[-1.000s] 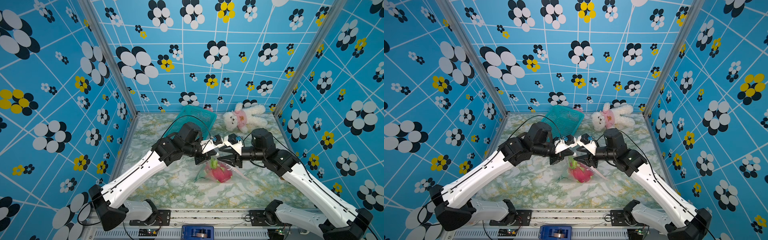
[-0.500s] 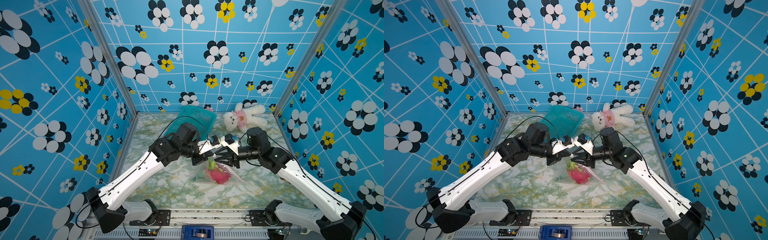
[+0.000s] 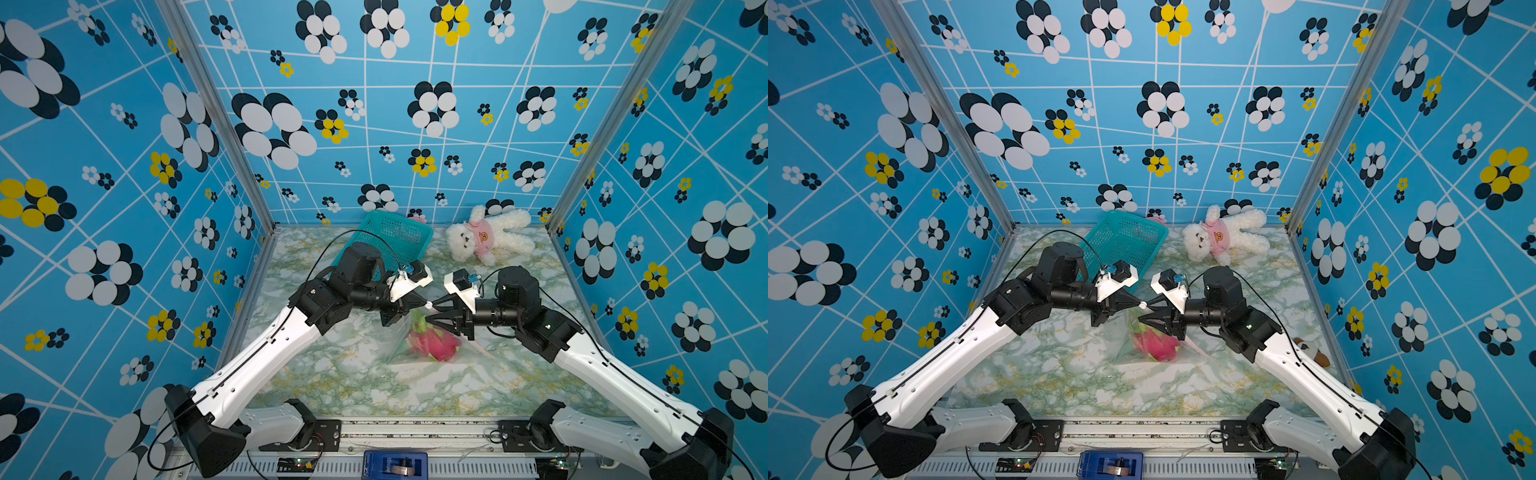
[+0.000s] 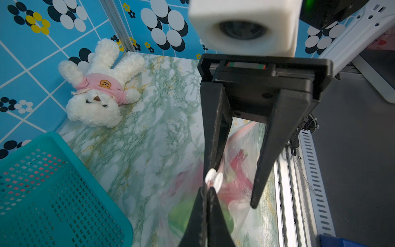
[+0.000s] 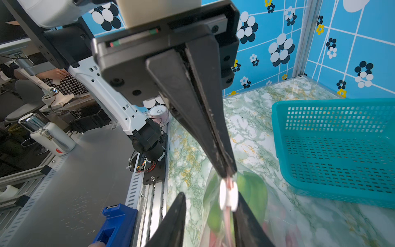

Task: Open the zip-top bag and take out the dragon fruit
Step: Unzip the zipper on the zipper food storage bag.

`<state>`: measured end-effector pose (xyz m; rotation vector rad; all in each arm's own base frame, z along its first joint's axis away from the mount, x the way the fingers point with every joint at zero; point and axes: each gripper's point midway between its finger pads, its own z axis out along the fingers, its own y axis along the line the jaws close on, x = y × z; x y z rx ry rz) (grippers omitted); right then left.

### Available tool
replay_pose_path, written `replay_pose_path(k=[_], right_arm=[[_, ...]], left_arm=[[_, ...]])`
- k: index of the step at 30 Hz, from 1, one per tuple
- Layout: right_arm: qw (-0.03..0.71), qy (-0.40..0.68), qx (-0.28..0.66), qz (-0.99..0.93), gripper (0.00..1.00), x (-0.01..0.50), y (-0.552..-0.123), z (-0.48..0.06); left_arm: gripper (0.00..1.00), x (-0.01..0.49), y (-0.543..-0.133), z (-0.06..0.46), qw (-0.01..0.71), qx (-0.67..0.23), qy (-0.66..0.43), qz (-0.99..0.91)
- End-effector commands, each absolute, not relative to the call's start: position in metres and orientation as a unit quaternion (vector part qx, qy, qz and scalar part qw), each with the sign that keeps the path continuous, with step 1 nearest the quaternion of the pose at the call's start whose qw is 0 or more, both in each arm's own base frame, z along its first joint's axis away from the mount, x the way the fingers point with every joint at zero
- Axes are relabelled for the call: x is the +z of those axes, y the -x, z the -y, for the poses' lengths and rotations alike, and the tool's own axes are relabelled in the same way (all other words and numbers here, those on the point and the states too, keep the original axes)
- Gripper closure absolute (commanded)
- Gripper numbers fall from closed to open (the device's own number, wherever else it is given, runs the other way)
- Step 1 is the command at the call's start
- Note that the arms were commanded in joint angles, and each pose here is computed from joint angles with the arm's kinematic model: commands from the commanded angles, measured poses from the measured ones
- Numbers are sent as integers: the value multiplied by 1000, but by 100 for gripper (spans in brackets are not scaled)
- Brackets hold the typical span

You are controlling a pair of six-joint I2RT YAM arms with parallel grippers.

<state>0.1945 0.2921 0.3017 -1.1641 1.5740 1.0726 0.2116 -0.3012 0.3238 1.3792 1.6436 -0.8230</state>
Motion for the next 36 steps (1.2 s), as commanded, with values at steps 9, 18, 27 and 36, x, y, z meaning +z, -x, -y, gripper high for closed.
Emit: replay_pose_path(k=[9,18,27,36], right_arm=[[462,466,446,-609,77,335,-192,-296],[464,459,449,-611,93,341,-195,-298],[467,454,437,-620,100,340,-195,-293],[443,462,409,-650,100,319,-179,-274]], left_arm=[[100,347,-213,304,445,-341,-541,-627],[100,347,-213,304,445,-337,-542,-628],[100,345,-218,298,451,-309,-544,-636],[100,350,-227,264,486,-255,-520,-654]])
